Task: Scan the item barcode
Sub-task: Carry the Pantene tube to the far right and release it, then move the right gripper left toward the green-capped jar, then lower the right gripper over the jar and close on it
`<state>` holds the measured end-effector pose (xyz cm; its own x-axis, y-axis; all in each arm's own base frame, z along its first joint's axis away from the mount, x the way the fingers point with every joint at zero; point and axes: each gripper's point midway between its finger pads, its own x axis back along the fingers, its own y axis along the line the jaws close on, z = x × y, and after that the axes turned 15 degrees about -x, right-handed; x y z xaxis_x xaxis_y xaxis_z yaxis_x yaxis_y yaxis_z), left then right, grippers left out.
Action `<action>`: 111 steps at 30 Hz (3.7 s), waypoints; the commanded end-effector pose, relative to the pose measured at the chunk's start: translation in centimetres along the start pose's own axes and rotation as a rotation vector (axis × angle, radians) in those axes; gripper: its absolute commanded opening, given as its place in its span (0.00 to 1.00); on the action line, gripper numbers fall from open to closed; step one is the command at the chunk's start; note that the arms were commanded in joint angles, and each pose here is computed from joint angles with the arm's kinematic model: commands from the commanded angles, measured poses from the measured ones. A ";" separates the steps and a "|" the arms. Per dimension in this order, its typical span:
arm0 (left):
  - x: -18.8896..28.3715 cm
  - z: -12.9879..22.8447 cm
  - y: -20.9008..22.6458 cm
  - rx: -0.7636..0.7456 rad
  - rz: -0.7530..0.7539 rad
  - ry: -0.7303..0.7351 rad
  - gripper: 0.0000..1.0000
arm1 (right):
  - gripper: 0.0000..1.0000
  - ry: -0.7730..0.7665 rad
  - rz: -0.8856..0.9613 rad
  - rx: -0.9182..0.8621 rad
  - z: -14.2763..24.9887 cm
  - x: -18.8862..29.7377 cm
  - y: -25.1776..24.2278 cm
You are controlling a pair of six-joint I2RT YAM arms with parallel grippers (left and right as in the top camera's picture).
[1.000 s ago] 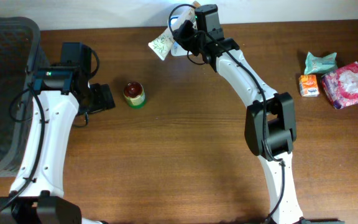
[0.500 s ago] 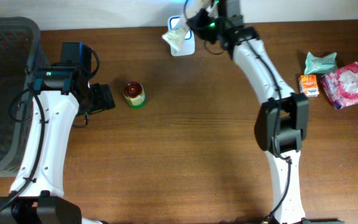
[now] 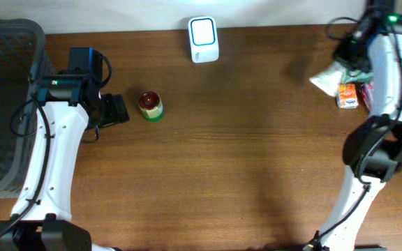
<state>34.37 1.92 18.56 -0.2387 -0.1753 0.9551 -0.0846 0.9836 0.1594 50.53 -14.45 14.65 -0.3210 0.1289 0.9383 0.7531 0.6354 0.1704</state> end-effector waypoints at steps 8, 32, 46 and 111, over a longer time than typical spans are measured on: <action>0.4 0.0 0.5 0.012 -0.012 -0.013 0.99 | 0.20 -0.104 0.209 0.057 -4.9 1.4 -8.5; 0.4 0.0 0.5 0.012 -0.012 -0.013 0.99 | 0.99 0.288 -0.223 0.513 15.7 3.3 11.4; 0.4 0.0 0.5 0.012 -0.012 -0.013 0.99 | 0.99 0.314 -0.339 0.780 29.6 6.7 19.8; 0.4 0.0 0.4 0.010 -0.011 -0.013 0.99 | 0.75 0.066 -0.245 0.944 45.0 0.0 25.9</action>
<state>34.37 1.92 18.56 -0.2387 -0.1753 0.9551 -0.0846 0.9836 0.1594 43.78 37.06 4.13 -0.3083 -0.1588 0.9379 -0.1273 0.9840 0.1248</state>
